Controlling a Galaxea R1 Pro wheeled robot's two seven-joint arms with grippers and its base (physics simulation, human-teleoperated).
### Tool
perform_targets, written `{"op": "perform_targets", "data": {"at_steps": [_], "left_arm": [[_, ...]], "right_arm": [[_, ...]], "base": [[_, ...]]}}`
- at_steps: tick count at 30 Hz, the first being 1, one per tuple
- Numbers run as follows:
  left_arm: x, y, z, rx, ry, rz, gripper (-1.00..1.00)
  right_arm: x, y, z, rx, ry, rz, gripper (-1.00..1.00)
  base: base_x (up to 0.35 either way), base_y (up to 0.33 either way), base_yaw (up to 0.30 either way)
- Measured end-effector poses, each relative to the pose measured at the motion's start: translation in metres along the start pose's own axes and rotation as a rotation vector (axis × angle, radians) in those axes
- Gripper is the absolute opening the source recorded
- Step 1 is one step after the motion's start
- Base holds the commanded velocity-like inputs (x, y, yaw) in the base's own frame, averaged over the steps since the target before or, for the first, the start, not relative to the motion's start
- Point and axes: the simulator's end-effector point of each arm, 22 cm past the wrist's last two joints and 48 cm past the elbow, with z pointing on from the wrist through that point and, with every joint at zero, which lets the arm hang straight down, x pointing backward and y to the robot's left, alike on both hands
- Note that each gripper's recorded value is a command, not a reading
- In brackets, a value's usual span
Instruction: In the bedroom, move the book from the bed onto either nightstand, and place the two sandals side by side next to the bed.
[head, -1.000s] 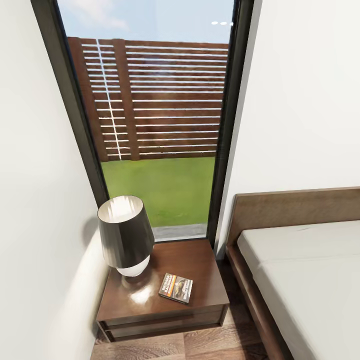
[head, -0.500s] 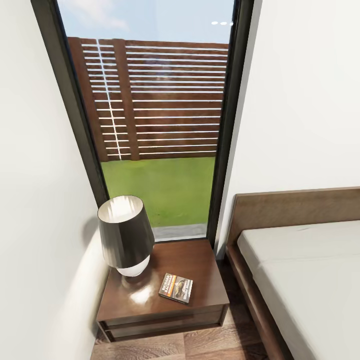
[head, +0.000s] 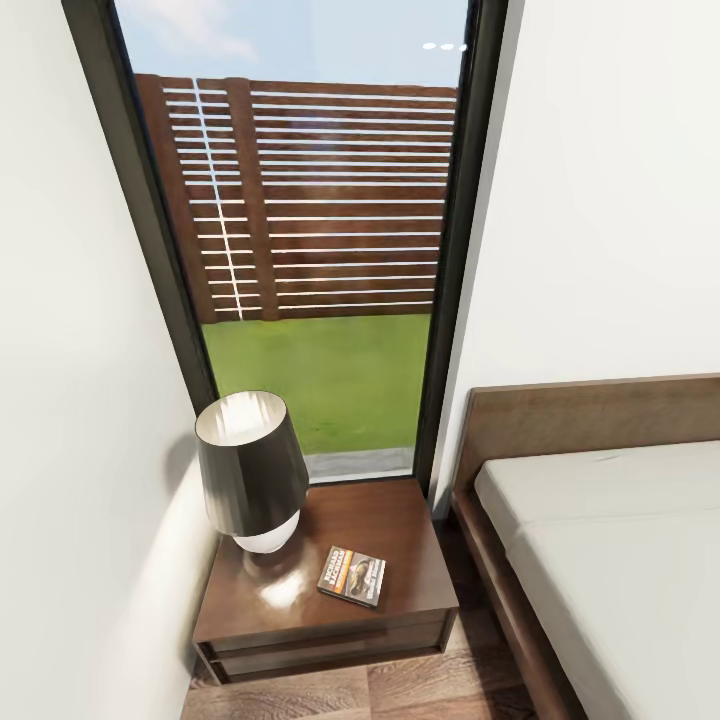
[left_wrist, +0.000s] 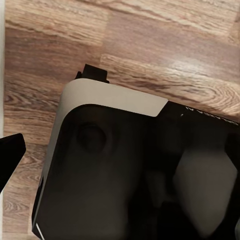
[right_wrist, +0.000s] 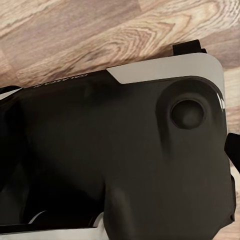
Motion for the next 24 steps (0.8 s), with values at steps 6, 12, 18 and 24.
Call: {"op": "perform_targets", "data": {"at_steps": [6, 12, 18, 24], "left_arm": [[-0.0001, 0.0, 0.0, 0.0, 0.0, 0.0, 1.0], [-0.0001, 0.0001, 0.0, 0.0, 0.0, 0.0, 1.0], [0.0, -0.0002, 0.0, 0.0, 0.0, 0.0, 1.0], [-0.0001, 0.0001, 0.0, 0.0, 0.0, 0.0, 1.0]], "right_arm": [[0.0, 0.0001, 0.0, 0.0, 0.0, 0.0, 1.0], [0.0, 0.0001, 0.0, 0.0, 0.0, -0.001, 1.0], [0.0, 0.0001, 0.0, 0.0, 0.0, 0.0, 1.0], [0.0, 0.0, 0.0, 0.0, 0.0, -0.001, 1.0]], "base": [[0.0, 0.0, 0.0], [0.0, 0.0, 0.0], [0.0, 0.0, 0.0], [0.0, 0.0, 0.0]]}}
